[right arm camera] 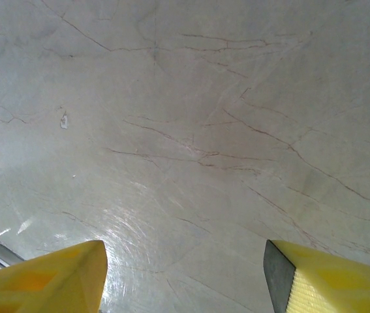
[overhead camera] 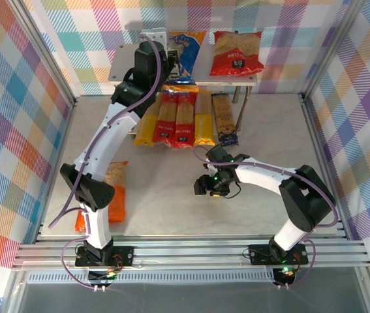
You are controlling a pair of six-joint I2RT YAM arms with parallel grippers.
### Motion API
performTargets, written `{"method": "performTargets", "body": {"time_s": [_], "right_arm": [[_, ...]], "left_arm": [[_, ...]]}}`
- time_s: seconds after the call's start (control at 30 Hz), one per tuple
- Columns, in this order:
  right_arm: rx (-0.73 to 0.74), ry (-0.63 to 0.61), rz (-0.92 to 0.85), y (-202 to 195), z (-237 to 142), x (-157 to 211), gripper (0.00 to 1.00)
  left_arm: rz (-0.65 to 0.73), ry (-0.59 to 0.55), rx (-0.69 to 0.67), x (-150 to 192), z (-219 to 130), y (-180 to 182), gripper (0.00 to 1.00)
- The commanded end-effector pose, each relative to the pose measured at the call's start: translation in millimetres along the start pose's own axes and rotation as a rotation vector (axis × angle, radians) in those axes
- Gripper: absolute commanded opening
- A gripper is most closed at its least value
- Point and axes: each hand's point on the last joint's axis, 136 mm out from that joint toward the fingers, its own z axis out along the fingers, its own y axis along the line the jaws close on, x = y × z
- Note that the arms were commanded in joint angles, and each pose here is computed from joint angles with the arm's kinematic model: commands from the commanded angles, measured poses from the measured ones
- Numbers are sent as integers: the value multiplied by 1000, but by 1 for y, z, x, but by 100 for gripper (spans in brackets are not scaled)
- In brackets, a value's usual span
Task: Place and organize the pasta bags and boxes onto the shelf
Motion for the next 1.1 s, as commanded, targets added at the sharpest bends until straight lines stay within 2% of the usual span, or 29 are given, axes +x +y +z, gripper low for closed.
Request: {"method": "performTargets", "body": {"time_s": [0.0, 0.4, 0.63, 1.07], "right_arm": [[12, 2, -23, 4, -2, -3, 66], [27, 18, -27, 0, 5, -3, 67], [42, 28, -32, -4, 8, -2, 67], [41, 40, -27, -4, 13, -3, 68]], "left_arm": [[-144, -403, -4, -120, -43, 8, 0], [-169, -486, 50, -116, 1, -13, 0], [-180, -498, 63, -102, 22, -19, 0], [-162, -405, 51, -59, 53, -20, 0]]}}
